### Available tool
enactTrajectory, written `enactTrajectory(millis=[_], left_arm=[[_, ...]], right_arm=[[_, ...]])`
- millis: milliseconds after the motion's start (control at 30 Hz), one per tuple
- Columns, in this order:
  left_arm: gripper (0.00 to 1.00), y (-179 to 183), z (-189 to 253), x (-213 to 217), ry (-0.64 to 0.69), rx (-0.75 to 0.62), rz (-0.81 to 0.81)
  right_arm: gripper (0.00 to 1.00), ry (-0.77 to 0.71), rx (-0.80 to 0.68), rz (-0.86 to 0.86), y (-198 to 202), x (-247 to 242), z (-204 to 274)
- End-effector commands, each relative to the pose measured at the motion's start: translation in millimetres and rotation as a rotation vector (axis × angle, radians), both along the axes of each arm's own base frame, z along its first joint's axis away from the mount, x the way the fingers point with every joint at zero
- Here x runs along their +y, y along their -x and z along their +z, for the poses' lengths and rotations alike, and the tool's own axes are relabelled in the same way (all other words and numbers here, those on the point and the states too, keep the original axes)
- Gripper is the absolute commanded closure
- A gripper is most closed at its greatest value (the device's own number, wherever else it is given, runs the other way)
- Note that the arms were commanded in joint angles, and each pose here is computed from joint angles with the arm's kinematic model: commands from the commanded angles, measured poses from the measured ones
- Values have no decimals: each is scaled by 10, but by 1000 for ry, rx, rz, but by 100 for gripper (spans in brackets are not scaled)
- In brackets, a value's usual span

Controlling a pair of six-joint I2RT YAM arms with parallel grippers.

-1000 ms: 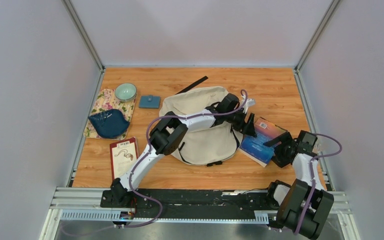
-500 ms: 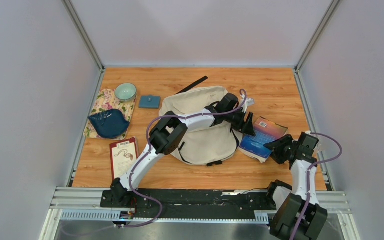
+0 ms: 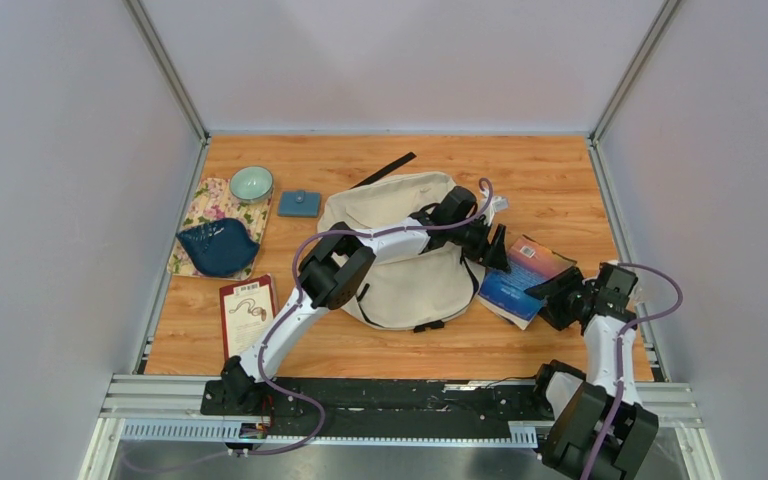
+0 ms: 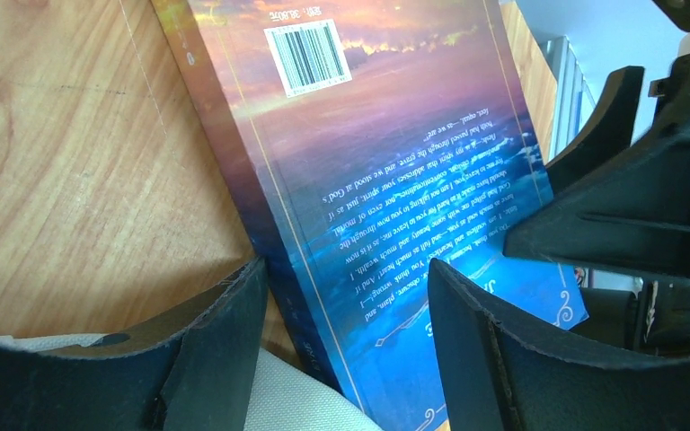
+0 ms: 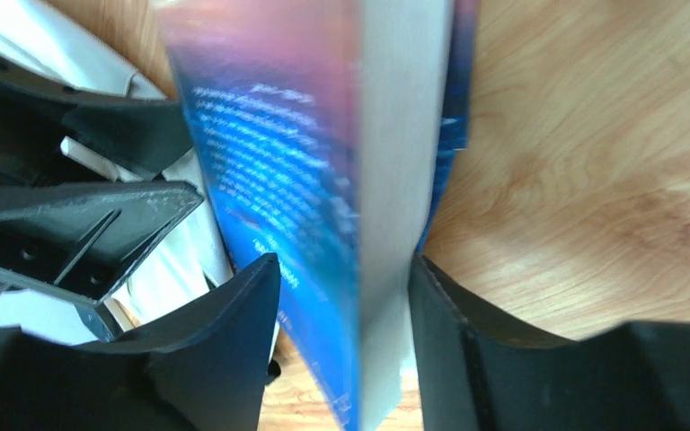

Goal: Pack the student bag
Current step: Pick up the book from the center of the board.

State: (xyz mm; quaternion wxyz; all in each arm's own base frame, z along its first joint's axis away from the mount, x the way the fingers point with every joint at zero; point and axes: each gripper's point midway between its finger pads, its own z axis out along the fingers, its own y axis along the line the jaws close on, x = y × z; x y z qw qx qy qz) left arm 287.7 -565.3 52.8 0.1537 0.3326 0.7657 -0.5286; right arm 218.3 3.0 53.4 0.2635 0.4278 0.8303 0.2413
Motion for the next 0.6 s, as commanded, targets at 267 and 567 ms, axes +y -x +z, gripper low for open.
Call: enactTrajectory(millis=[267,567], left_arm=[[30,499,353,-167,103,78,-153],[29,484,541,-149,116,46,-151]], right_arm=[[98,-81,-224,201,-250,259,598],[100,77,-250,134,-207,73,919]])
